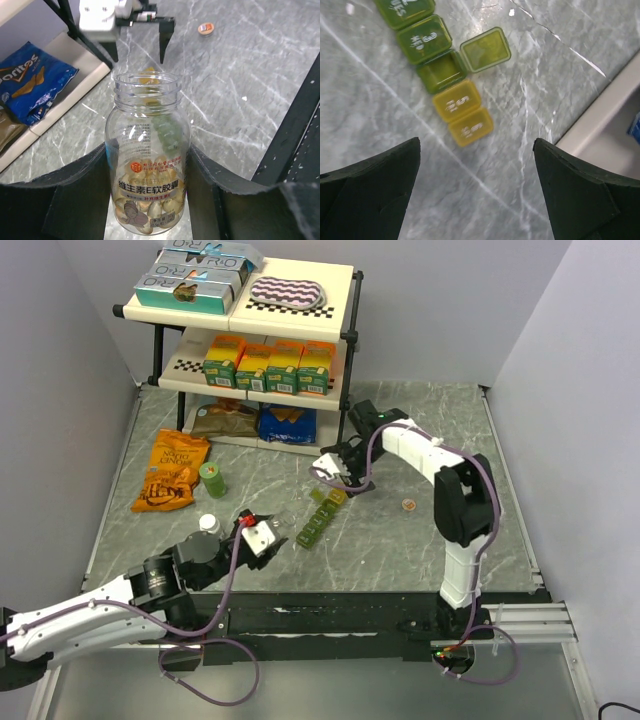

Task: Sort the pills into containers

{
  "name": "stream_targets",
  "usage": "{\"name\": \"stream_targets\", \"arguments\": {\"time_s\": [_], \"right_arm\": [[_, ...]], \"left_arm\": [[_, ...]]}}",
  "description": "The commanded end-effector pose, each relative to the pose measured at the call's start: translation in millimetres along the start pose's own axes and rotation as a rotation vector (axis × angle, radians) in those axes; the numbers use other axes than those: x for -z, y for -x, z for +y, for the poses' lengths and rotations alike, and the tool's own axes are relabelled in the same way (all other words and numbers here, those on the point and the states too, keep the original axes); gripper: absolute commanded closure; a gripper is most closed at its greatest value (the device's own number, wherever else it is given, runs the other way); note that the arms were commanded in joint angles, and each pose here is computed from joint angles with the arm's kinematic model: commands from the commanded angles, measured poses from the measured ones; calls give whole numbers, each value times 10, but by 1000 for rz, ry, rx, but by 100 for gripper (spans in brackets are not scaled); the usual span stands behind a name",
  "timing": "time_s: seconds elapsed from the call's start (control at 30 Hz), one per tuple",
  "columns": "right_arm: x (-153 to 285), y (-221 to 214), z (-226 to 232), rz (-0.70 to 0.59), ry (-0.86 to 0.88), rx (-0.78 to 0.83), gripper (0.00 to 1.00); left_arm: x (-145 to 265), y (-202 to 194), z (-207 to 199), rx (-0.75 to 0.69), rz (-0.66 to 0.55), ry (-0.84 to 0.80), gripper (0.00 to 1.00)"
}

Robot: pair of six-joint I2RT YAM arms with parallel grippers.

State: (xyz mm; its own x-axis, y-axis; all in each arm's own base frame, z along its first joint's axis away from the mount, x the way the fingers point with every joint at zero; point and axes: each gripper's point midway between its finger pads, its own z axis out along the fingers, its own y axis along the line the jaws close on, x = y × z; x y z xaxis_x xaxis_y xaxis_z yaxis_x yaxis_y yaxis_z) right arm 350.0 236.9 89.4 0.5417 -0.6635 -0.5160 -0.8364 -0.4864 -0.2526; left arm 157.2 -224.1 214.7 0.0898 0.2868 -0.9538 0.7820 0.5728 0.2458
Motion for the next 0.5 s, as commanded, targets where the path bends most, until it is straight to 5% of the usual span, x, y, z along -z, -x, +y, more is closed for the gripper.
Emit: {"name": "stream_targets", "arguments": {"time_s": [0.0, 0.47], "right_arm": [[-182, 21, -99, 29, 47, 109, 0], [-478, -235, 92, 118, 124, 11, 8]], "left_arm": [[-43, -80, 23, -32, 39, 9, 99], [-61, -81, 27, -25, 37, -10, 99]]}}
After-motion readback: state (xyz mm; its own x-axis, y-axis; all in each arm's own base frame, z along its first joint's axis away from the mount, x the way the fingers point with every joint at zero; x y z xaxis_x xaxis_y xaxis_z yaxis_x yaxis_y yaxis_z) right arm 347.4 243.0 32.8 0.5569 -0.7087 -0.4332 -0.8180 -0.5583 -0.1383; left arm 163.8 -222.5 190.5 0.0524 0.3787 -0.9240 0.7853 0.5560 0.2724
